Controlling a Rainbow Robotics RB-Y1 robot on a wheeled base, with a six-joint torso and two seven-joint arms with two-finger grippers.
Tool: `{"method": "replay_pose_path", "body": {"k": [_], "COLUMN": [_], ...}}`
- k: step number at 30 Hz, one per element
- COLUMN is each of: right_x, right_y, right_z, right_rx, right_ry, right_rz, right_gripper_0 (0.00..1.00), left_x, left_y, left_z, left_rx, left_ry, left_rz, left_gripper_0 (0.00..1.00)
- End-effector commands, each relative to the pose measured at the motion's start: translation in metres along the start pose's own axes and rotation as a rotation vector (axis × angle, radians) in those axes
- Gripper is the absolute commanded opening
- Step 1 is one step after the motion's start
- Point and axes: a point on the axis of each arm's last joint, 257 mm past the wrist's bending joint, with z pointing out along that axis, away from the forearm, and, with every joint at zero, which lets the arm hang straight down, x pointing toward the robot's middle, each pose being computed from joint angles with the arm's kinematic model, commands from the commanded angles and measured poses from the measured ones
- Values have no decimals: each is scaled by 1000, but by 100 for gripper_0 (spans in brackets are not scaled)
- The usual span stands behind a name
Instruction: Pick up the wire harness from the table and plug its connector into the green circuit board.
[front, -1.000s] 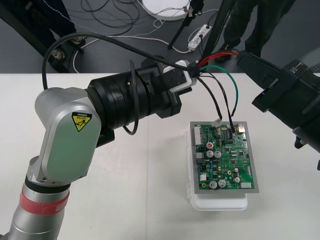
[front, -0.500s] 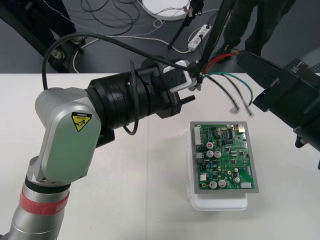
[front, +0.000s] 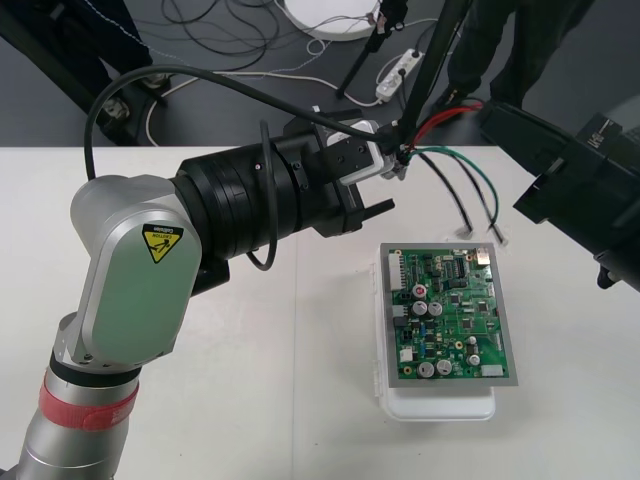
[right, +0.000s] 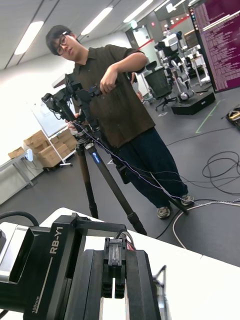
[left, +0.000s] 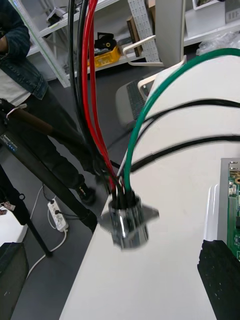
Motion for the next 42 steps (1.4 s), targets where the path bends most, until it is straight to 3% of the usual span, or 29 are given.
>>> {"method": "replay_pose_path", "body": {"k": [1, 21, 42], "right_x": [-25, -36, -40], "right_y": [0, -42, -88], "right_z": [1, -32, -136], "right_rx": [-39, -114, -161], "right_ry": [-44, -6, 92], "right_rz": [-34, -190, -251], "right_gripper_0": [0, 0, 0], "left_x": [-17, -1, -29], "left_y": [15, 17, 6], "left_z": [-11, -72, -121], "left_rx": [-51, 86, 274], "left_ry": [-60, -151, -260], "left_rz": [-58, -279, -528], "left_gripper_0": [100, 100, 100]}}
